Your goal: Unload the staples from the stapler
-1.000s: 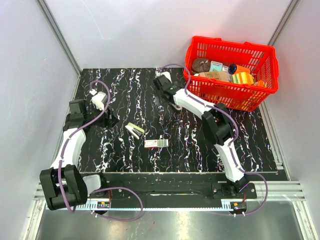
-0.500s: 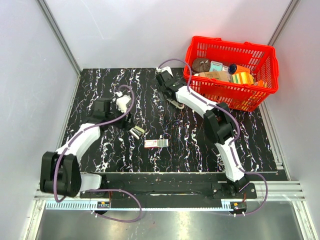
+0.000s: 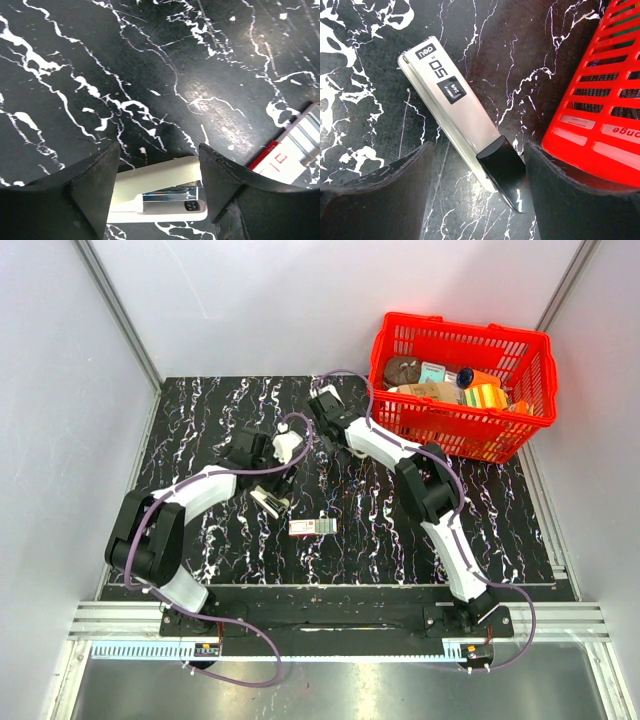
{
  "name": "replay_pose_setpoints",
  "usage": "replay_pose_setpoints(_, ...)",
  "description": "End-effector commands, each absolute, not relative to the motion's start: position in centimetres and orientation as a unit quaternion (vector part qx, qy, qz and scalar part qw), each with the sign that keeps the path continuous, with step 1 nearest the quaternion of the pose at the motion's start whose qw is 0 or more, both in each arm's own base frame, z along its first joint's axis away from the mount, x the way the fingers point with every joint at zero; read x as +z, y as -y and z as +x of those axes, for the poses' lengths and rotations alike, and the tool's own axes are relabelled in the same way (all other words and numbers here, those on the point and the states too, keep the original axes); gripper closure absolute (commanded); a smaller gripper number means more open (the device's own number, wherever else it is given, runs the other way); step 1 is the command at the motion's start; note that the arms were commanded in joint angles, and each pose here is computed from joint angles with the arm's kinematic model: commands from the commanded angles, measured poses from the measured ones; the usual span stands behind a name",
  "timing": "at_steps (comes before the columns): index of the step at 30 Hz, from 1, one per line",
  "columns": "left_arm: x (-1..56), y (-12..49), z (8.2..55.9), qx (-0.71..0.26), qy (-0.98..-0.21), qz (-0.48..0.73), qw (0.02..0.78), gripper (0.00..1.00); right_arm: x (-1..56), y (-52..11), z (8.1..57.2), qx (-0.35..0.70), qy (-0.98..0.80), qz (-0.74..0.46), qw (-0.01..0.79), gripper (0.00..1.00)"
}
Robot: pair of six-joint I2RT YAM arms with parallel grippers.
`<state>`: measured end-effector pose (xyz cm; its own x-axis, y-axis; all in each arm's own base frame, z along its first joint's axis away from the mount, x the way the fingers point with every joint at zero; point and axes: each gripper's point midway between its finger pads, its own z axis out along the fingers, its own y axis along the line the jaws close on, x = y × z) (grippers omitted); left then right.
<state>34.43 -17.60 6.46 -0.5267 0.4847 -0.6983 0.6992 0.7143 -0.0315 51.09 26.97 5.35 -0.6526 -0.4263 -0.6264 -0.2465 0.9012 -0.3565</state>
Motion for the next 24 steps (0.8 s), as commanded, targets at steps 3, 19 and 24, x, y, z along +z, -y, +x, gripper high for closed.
replay_pose_setpoints(3, 6.3, 17.2, 36.0, -0.083, -0.854, 0.374, 0.351, 0.33, 5.5, -27.9, 50.7, -0.080, -0.913, -0.165, 0.364, 0.35)
replay_pose_setpoints(19, 3.9, 15.0, 32.0, -0.011, -0.849, 0.439, 0.294, 0.56, 6.1, -31.6, 45.8, 0.026, -0.936, -0.140, 0.321, 0.69)
replay_pose_setpoints(24, 3.7, 12.8, 30.0, 0.019, -0.850, 0.439, 0.292, 0.69, 5.1, -33.1, 43.4, 0.040, -0.941, -0.146, 0.304, 0.73)
